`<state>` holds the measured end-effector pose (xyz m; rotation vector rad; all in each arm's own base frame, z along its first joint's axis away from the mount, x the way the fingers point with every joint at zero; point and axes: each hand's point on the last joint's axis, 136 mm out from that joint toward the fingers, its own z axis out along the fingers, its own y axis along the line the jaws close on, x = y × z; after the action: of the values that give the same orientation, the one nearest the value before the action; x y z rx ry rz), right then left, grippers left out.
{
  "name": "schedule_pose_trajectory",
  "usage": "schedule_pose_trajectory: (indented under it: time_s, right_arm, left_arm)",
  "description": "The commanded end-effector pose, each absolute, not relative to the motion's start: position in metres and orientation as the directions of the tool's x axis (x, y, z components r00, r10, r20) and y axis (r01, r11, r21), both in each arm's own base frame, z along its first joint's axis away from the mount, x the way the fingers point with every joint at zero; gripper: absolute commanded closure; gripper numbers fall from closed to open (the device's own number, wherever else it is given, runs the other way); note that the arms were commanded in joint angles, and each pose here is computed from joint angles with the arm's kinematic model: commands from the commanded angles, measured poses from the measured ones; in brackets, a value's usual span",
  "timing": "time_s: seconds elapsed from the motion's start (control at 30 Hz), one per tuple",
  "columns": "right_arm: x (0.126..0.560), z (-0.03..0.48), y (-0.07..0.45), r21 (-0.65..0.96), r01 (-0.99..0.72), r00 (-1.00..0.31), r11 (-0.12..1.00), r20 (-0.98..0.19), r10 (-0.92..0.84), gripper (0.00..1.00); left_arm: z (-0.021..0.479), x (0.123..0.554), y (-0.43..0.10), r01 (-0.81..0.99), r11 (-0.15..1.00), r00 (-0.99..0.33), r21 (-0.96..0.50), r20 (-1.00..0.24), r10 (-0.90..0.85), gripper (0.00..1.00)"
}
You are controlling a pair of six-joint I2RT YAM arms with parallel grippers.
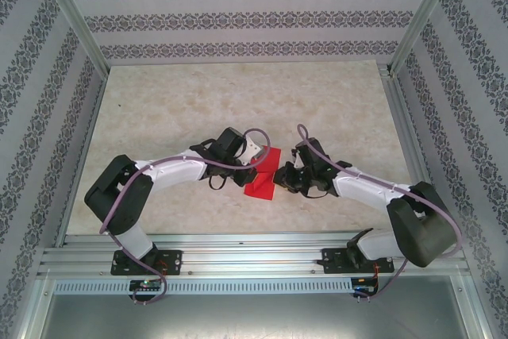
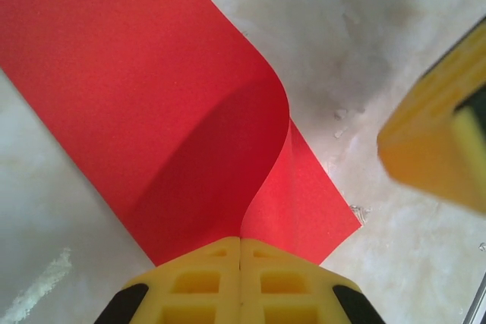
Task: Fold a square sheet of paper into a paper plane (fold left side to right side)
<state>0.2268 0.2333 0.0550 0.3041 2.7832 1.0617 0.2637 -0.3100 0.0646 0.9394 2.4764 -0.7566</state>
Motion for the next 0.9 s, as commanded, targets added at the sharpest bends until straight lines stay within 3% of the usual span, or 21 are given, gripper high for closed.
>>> schedule_pose_trajectory:
  time_s: [0.0, 0.87]
  right_arm:
    - [0.228, 0.05, 0.249, 0.703, 0.16, -0.962, 0.693, -0.045, 0.269, 0.86]
    - [0.201, -0.006, 0.232, 0.507, 0.249, -0.966, 0.825, 0.072, 0.247, 0.89]
  left_arm:
    - [0.071, 0.273, -0.311, 0.715, 0.606, -0.681, -0.348, -0.541, 0.494, 1.0]
    - [0.047, 0.295, -0.303, 0.692, 0.645, -0.705, -0.323, -0.493, 0.51, 1.0]
